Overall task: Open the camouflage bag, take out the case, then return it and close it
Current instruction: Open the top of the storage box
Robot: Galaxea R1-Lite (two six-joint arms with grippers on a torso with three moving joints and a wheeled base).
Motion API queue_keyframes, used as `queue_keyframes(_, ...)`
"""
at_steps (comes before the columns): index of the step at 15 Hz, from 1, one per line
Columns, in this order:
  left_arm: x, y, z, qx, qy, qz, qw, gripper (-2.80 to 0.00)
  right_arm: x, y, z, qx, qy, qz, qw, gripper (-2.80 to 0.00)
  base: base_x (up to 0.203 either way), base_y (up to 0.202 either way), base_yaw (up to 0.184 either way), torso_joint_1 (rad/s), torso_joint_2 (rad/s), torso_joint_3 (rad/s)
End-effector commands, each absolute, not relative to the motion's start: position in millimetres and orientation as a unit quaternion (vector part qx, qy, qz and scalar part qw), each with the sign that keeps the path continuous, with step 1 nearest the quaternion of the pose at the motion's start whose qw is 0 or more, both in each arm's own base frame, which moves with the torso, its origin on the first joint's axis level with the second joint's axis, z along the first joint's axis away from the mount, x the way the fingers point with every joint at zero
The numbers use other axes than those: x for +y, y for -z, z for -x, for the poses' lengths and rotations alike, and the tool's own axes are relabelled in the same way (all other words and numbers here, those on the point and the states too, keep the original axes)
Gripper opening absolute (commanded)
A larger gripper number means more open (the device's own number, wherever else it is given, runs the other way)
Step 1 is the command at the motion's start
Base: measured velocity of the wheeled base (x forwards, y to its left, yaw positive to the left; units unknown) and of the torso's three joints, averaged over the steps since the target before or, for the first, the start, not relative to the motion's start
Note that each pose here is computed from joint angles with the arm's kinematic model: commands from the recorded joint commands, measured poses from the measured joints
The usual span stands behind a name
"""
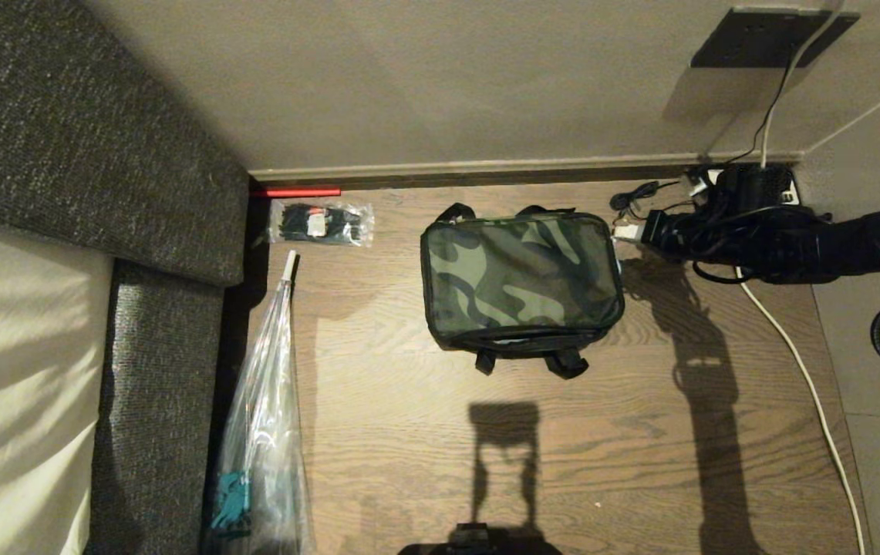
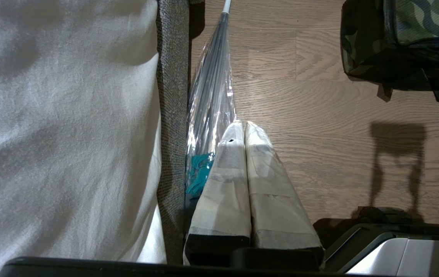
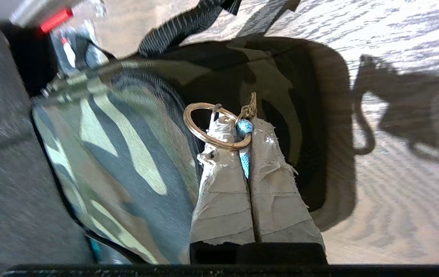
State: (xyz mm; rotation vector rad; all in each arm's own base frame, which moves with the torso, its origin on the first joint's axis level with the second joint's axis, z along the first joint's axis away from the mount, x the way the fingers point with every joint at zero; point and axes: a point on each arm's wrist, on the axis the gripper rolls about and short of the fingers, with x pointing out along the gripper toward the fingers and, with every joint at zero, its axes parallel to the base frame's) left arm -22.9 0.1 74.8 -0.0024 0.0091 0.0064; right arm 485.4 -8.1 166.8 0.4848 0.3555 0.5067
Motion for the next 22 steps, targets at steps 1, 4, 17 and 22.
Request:
queue_keyframes(1, 0.1, -74.8, 23.0, 0.004, -0.004, 0.002, 1.0, -2.8, -7.0, -171.7, -490.0, 0.169, -0.249, -0.248, 0.921, -2.8, 0.0, 0.0, 0.0, 0.0, 0.0, 0.0)
queue_keyframes(4, 0.1, -74.8, 23.0, 0.004, -0.004, 0.002, 1.0, -2.8, -4.1, -171.4, -494.7, 0.167, -0.242, -0.25, 0.922, -2.8, 0.0, 0.0, 0.0, 0.0, 0.0, 0.0)
queue_keyframes(17, 0.1, -74.8, 23.0, 0.004, -0.004, 0.002, 1.0, -2.8, 7.2, -183.0, -500.9, 0.167, -0.247, -0.271, 0.915, -2.8, 0.0, 0.0, 0.0, 0.0, 0.0, 0.0)
queue_keyframes(22, 0.1, -74.8, 23.0, 0.004, -0.004, 0.002, 1.0, -2.8, 17.3, -159.7, -515.0, 0.123, -0.179, -0.231, 0.948, -2.8, 0.0, 0.0, 0.0, 0.0, 0.0, 0.0)
